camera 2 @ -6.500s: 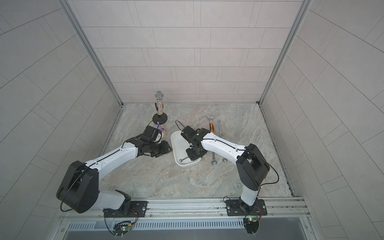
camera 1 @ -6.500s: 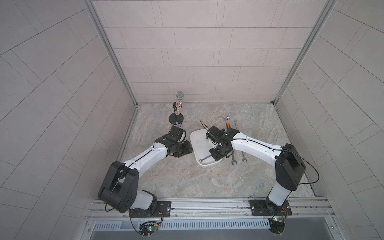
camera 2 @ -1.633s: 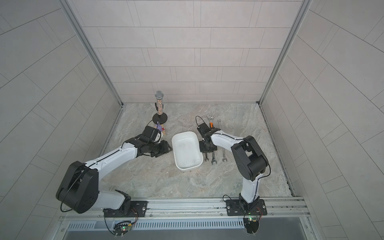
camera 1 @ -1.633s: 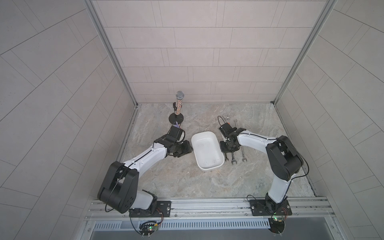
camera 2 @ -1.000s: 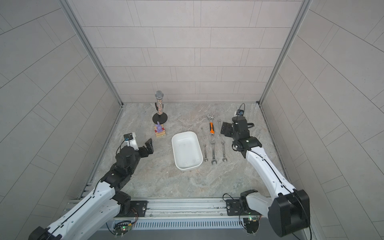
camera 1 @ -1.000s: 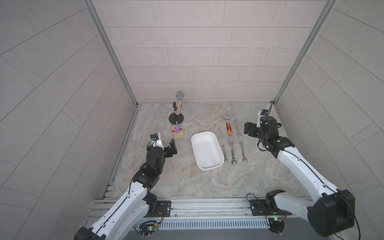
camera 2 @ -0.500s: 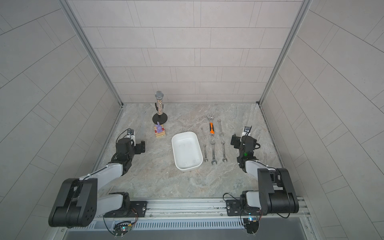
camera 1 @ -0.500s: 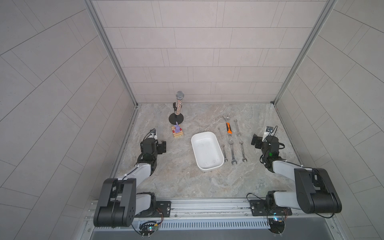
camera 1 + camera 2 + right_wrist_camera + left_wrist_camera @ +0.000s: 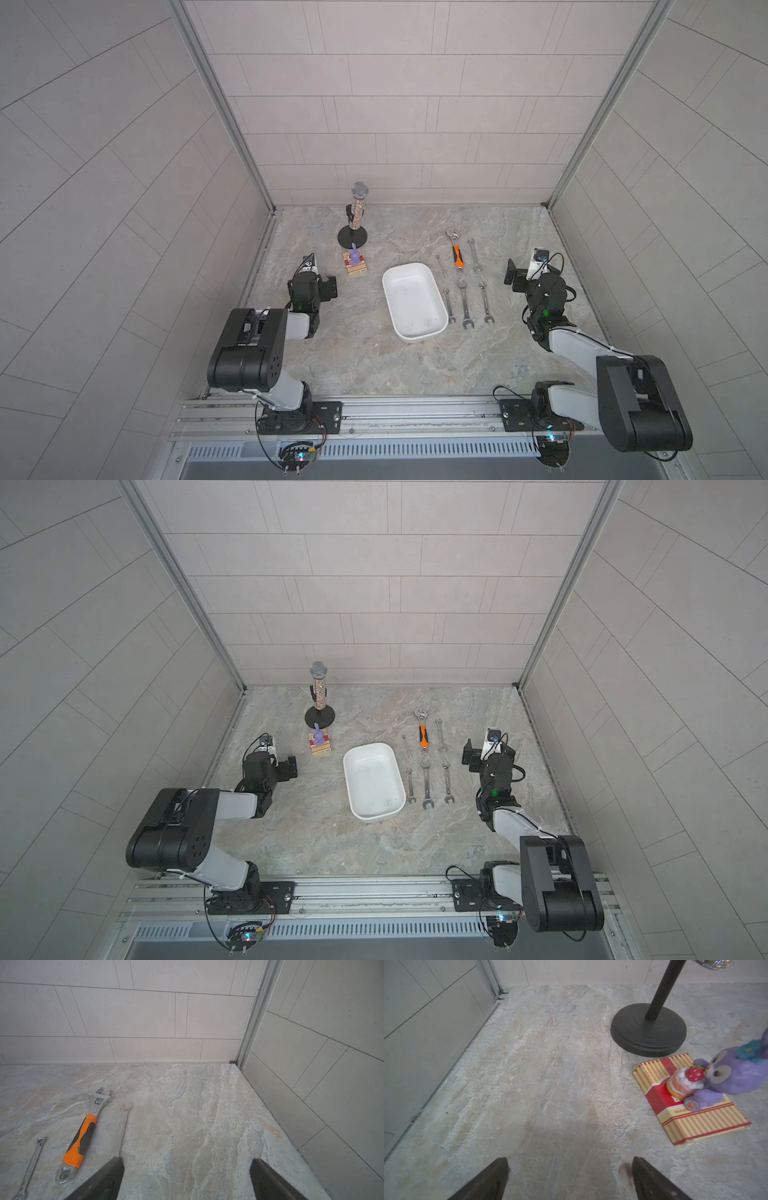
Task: Take out the wrench from the storage box
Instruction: Reset both arms
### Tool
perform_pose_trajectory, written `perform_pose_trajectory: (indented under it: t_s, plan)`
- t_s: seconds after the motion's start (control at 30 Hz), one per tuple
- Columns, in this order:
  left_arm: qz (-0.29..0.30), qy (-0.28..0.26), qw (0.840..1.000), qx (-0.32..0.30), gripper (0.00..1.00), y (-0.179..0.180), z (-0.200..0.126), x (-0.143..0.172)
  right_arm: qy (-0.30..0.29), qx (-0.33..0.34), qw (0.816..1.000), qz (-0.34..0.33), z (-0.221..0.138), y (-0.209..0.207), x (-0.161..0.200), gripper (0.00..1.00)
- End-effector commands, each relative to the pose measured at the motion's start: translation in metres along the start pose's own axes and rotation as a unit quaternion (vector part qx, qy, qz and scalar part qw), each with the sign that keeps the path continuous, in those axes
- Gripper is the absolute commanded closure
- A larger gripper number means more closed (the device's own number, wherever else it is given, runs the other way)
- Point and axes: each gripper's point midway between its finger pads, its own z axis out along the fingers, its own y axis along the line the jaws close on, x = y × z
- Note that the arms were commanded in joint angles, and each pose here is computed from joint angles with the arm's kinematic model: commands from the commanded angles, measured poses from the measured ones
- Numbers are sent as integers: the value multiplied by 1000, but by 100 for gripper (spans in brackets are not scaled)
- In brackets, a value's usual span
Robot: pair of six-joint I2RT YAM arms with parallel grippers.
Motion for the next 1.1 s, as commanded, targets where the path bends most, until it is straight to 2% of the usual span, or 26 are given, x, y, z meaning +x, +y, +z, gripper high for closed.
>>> perform_pose_trajectory:
  t_s: [0.0,0.03,0.13,0.2,0.23,0.27,0.33,0.4,0.47,0.53,0.6,0.7,0.8,1.07]
  plan:
    - [-4,-41,999,2,0,-2,3,-26,11,-38,999,-5,-13,16,19,0]
    - [-4,-40,999,1,0,-1,3,-26,27,-36,999,-22,-14,19,33,0]
    - [-10,-44,999,-2,0,0,4,-26,-32,-8,999,-4,-9,12,24,0]
    - [-14,-43,999,-2,0,1,5,-26,11,1,1000,-5,12,12,43,0]
    - [-15,-42,999,-4,0,2,5,-26,17,2,1000,-7,21,13,49,0]
    - [-16,-41,999,-5,0,3,6,-25,-2,-1,1000,-5,30,17,49,0]
    - [-17,-39,999,-6,0,3,7,-25,95,16,995,-9,35,8,66,0]
    - [-18,-37,999,-6,0,3,8,-24,49,0,999,13,44,10,55,0]
    - [-18,-36,999,-7,0,4,9,-24,98,2,995,1,43,9,62,0]
    - [-18,-35,999,-7,0,3,9,-24,52,-4,999,7,44,12,55,0]
    - [-18,-35,999,-7,0,4,9,-23,74,-19,997,-14,35,19,59,0]
    - [-18,-35,999,-7,0,4,9,-23,56,-41,998,-10,41,27,57,0]
    - [-18,-35,999,-7,0,4,9,-23,92,-42,995,-15,45,27,60,0]
    - [-18,-46,999,-2,0,3,4,-26,64,-34,997,-3,41,22,57,0]
